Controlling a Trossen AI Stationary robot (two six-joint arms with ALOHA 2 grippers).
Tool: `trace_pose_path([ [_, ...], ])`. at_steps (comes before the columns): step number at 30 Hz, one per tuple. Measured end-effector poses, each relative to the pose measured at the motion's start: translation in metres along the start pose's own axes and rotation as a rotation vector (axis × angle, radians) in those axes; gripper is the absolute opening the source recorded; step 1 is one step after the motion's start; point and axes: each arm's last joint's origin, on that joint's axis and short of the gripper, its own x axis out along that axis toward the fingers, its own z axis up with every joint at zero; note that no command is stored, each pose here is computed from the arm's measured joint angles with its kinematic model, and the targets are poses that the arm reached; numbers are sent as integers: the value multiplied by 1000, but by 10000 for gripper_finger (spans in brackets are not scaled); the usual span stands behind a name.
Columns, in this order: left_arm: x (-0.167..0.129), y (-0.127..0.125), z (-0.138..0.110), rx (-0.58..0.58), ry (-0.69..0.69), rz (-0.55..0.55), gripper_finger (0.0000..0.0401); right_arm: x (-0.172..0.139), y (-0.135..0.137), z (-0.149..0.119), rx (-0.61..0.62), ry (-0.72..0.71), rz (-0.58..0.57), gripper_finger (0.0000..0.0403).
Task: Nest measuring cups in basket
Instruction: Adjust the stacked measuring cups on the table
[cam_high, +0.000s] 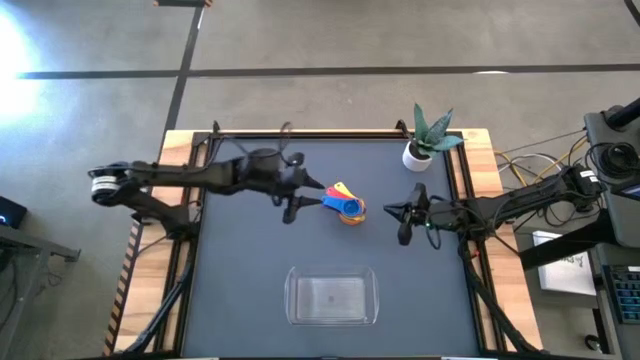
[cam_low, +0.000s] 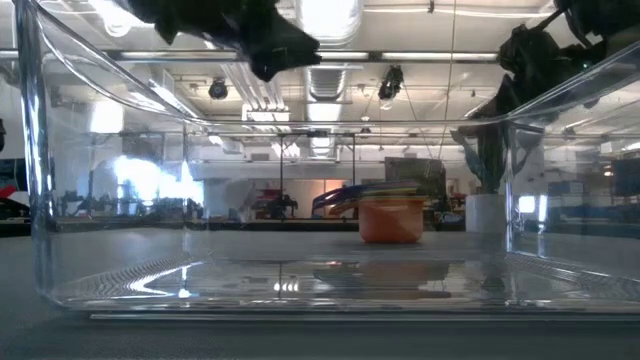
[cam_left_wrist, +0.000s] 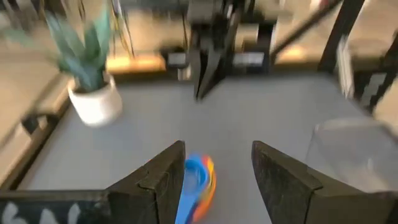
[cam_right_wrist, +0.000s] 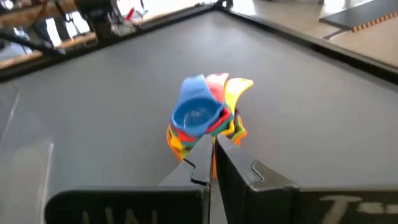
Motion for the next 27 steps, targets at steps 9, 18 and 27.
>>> trace_pose_path([
  [9, -9, -8, -28, -17, -213, 11, 168, 1, -1, 6, 21, -56, -10, 9],
  [18, 4, -4, -35, -5, -221, 57, 168, 1, -1, 6, -30, -56, -8, 9],
  [27, 26, 2, -24, 4, -259, 70, 168, 1, 0, 6, -28, -33, 48, 36],
])
